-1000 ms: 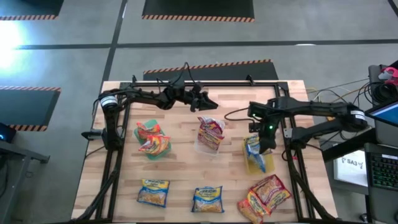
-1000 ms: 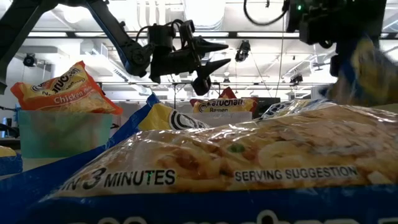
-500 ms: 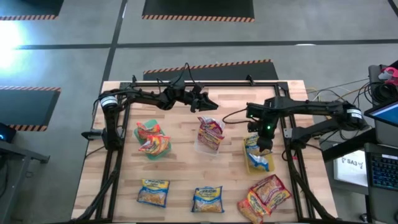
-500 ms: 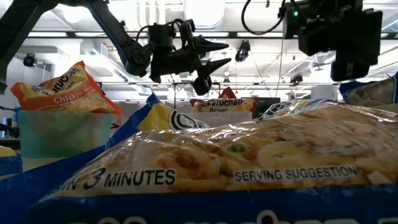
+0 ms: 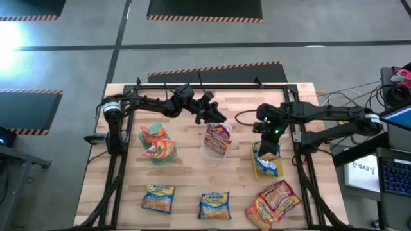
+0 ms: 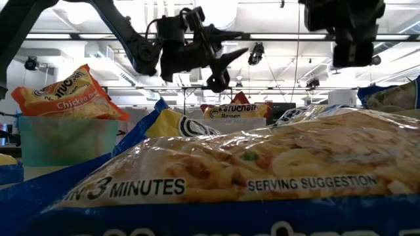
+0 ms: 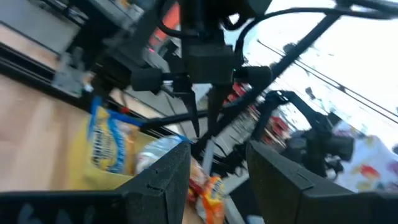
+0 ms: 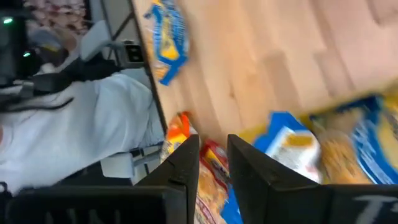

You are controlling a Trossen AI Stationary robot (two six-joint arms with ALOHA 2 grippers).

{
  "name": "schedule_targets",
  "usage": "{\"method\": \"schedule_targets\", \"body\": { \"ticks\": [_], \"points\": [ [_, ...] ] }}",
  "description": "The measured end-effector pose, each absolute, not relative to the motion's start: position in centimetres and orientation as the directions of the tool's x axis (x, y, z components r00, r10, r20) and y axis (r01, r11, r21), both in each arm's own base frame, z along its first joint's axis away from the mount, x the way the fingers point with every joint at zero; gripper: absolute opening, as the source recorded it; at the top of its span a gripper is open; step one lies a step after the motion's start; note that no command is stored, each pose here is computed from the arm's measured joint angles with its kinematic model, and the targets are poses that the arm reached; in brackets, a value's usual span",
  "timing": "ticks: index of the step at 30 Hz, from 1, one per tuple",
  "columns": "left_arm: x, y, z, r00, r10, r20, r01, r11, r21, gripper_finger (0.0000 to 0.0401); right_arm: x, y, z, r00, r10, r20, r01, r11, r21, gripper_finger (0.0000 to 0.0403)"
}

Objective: Sort Maruchan noodles
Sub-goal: Put the blue noodle pack into the yellow bin

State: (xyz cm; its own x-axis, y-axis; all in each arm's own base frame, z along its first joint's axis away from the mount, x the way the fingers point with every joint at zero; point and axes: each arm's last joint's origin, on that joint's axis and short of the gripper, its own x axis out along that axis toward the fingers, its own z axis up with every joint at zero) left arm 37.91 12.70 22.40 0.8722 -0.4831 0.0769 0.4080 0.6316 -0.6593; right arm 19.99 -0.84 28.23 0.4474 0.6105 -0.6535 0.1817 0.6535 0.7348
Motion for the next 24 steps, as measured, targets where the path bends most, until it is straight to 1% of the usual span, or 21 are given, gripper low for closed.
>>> {"method": "schedule_targets", "body": {
  "ticks": [3,6,10,12,16,19,24],
  "points": [
    [38.1,11.5,22.7,0.838,-0.54,0.077,0.45,0.605,-0.657,0.0139,20.8,0.4,28.6,0.471,0.63,-0.617,0.07,0.671,0.738,0.0053],
    [38.3,10.0,23.0,0.792,-0.606,0.076,0.489,0.555,-0.673,0.0139,21.8,1.7,29.2,0.528,0.611,-0.59,-0.031,0.708,0.706,0.004],
    [38.5,7.3,22.6,0.738,-0.673,0.054,0.493,0.483,-0.723,0.0139,22.6,3.6,29.8,0.554,0.641,-0.53,-0.142,0.701,0.699,0.0039],
    [38.4,5.8,22.3,0.714,-0.699,0.04,0.487,0.456,-0.745,0.0139,22.7,4.3,30.0,0.564,0.642,-0.519,-0.162,0.702,0.693,0.0044],
    [37.7,2.9,22.0,0.681,-0.732,0.008,0.464,0.423,-0.779,0.0139,22.6,5.3,29.9,0.58,0.611,-0.539,-0.153,0.731,0.665,0.0065],
    [37.1,1.0,21.4,0.686,-0.727,-0.037,0.401,0.421,-0.814,0.0139,23.0,5.9,29.3,0.585,0.58,-0.567,-0.105,0.747,0.656,0.0085],
    [35.6,-1.9,20.2,0.702,-0.696,-0.148,0.26,0.444,-0.858,0.0139,24.8,7.5,27.3,0.532,0.597,-0.601,-0.067,0.737,0.673,0.0119]
  ]
}}
